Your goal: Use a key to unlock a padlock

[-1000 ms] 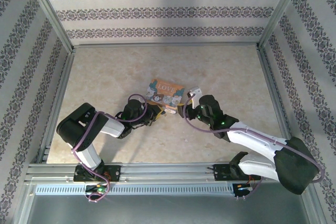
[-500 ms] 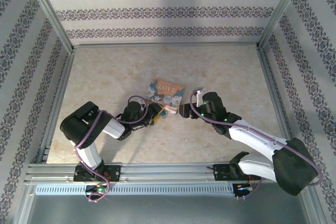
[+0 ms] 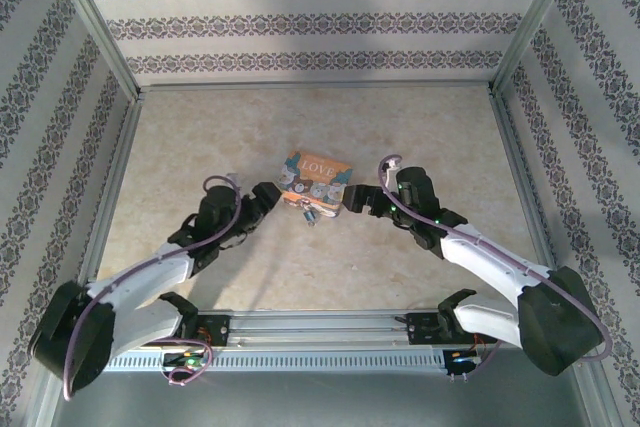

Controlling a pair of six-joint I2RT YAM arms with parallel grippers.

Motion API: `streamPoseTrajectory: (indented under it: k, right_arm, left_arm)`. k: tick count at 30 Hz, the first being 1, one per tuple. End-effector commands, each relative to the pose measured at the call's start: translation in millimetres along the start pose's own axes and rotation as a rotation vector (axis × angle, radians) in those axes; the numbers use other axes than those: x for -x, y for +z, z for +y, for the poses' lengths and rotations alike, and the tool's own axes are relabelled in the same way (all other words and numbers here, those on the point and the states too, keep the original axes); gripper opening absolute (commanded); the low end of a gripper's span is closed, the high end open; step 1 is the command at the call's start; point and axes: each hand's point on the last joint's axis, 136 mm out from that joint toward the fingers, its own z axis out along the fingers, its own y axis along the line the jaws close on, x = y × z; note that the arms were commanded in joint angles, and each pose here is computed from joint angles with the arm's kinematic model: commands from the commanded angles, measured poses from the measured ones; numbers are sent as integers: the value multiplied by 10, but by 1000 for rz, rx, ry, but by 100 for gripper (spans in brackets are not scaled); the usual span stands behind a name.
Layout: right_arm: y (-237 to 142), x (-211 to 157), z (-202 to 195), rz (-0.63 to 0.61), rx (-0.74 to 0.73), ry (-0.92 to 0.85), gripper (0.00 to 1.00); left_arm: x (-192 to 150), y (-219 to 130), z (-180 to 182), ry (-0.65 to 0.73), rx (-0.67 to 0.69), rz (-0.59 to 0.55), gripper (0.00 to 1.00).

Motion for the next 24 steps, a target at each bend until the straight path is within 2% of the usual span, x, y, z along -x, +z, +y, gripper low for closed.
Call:
streamPoseTrajectory:
  k: [1,5,9,17,24]
  right_arm:
    - [-17,74,149,3,76,71,99]
    - [83,42,104,31,64,130,99]
    - [245,8,45,72,47,180,99]
    - [602,71,85,112,92,219,98]
    - [824,114,97,141,105,228,98]
  left_arm:
    - [152,-125,147,144,125,31,90]
    - [304,18,-102,182,26,121,92]
    - [324,314,-248,226,-6,248,91]
    - [324,921,-132,244,49,412,86]
    - [222,1031,-111,239,45,463,84]
